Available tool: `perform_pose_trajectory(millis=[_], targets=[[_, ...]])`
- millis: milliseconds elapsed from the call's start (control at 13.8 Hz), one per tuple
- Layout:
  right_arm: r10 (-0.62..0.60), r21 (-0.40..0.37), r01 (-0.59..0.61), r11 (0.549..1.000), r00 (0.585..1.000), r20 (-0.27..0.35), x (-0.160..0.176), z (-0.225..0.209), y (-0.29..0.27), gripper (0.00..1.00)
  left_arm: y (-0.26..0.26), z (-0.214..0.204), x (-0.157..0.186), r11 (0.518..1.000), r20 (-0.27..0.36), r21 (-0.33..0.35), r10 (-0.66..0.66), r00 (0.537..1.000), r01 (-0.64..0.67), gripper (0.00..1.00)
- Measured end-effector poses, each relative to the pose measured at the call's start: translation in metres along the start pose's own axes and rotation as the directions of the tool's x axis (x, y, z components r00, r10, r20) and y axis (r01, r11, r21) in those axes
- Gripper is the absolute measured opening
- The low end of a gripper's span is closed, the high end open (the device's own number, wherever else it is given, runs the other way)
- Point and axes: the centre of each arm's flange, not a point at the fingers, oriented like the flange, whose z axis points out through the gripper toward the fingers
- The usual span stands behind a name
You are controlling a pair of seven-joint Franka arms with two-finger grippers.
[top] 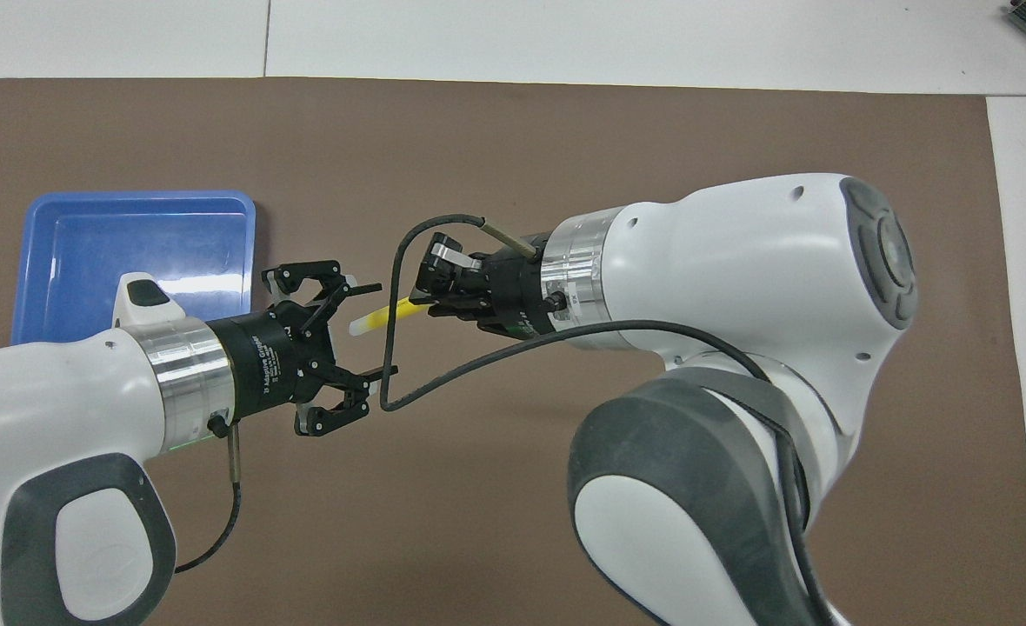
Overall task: Right arm passes pens to left for tray arrangement
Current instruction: 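Close the left gripper on the yellow pen and open the right gripper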
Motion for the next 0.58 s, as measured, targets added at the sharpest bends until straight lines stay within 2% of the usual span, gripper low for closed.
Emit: perform_pose_trajectory(millis=[145,290,363,435,580], targets=[[0.0,0.0,0.0,1.0,1.0,0.0,0.0,0.0,0.0,0.19,0.0,0.0003,0.0002,1.0,-0.001,-0.003,0.0,1.0,0.0,0.8],[0.0,0.0,0.0,1.0,1.0,0.0,0.0,0.0,0.0,0.19,0.0011,-0.0006,0.0003,1.0,-0.001,-0.013,-0.001,1.0,0.001,0.58],[0.0,0.0,0.0,1.0,1.0,0.0,0.0,0.0,0.0,0.19,0.0014,-0.0009,0.0003,1.0,-0.001,-0.016,-0.001,1.0,0.001,0.58],[0.0,0.0,0.0,1.0,1.0,0.0,0.0,0.0,0.0,0.19,0.0016,-0.001,0.0003,1.0,-0.001,-0.019,-0.001,1.0,0.001,0.52],[0.001,-0.005,-0.001,1.0,1.0,0.005,-0.0004,0.0012,0.0011,0.19,0.0048,-0.0035,0.0018,0.999,-0.001,-0.041,-0.007,1.0,0.007,0.24]])
